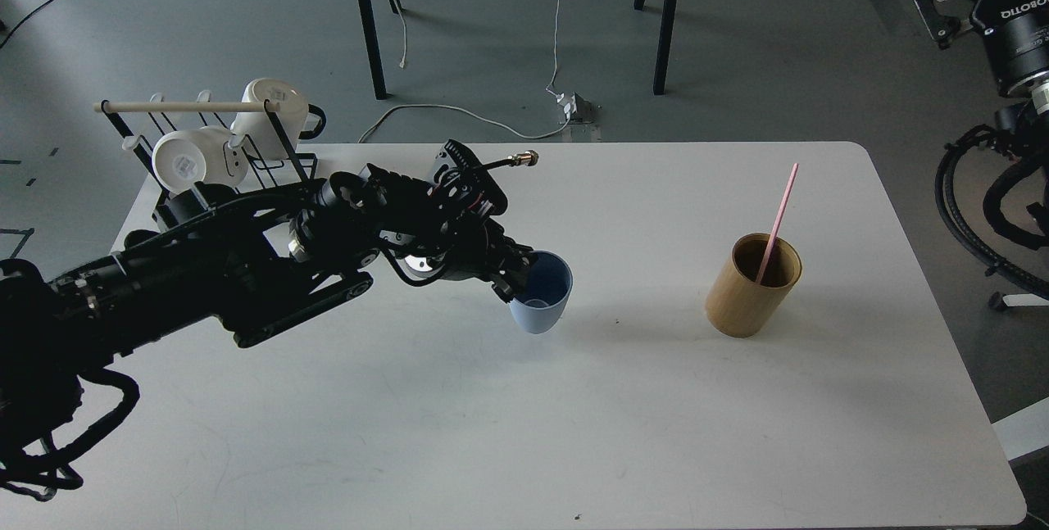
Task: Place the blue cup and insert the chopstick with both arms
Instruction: 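Set the blue cup down upright and open the left gripper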
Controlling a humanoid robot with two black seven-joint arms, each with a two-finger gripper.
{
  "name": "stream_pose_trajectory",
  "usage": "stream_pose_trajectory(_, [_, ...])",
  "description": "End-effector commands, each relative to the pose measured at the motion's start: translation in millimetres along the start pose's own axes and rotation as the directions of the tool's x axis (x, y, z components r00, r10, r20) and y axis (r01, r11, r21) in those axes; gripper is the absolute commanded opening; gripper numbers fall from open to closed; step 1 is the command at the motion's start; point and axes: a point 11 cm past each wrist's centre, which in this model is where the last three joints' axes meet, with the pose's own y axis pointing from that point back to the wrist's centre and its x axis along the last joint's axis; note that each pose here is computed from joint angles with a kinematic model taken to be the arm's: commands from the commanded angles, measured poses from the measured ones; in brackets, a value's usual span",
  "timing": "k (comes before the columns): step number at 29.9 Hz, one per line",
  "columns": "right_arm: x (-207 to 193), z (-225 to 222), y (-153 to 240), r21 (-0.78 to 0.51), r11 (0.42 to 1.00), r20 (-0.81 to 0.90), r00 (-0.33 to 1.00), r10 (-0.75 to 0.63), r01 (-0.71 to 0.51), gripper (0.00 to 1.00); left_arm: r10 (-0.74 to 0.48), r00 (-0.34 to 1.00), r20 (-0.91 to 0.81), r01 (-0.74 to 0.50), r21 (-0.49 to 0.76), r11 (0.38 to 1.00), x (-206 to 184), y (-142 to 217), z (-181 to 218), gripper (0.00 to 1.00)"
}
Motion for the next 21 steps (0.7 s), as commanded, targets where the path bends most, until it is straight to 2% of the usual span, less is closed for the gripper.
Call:
stream_pose_trajectory(1, [0.4, 0.1, 0.3, 0.000, 1.000, 0.000, 1.000, 0.001, -0.001, 1.00, -0.010, 1.000, 0.003, 0.010, -0.008, 1.000, -3.2, -3.7, 4.2, 0.09])
stream_pose_trajectory(4, [0.4, 0.1, 0.3, 0.000, 1.000, 0.000, 1.000, 0.001, -0.001, 1.00, -0.010, 1.000, 0.003, 0.010, -0.008, 1.000, -3.2, -3.7, 4.2, 0.15])
stream_pose_trajectory(11, [1.1, -1.4, 0.0, 0.003, 1.000, -0.001, 1.000, 0.003, -0.003, 1.00, -0.009, 1.000, -0.005, 0.009, -0.008, 1.000, -4.1, -2.3, 2.6, 0.18])
stream_pose_trajectory(15, [1.4, -3.4, 0.2, 0.004, 1.000, -0.006, 1.000, 0.004, -0.004, 1.00, 0.033, 0.998, -0.046, -0.034, -0.026, 0.999, 7.3, 8.2, -2.1, 0.43])
stream_pose_trajectory(18, [1.8, -21.8, 2.7, 0.000, 1.000, -0.059, 0.998, 0.003, -0.002, 1.00, 0.172, 0.957, -0.235, -0.187, -0.045, 0.981, 36.0, 36.6, -19.4, 0.65])
stream_pose_trajectory(21, [-3.1, -31.3, 5.4, -0.048, 0.999, -0.151, 0.988, -0.025, 0.018, 1.00, 0.305, 0.825, -0.476, -0.378, -0.064, 0.924, 68.0, 67.8, -36.5, 0.93])
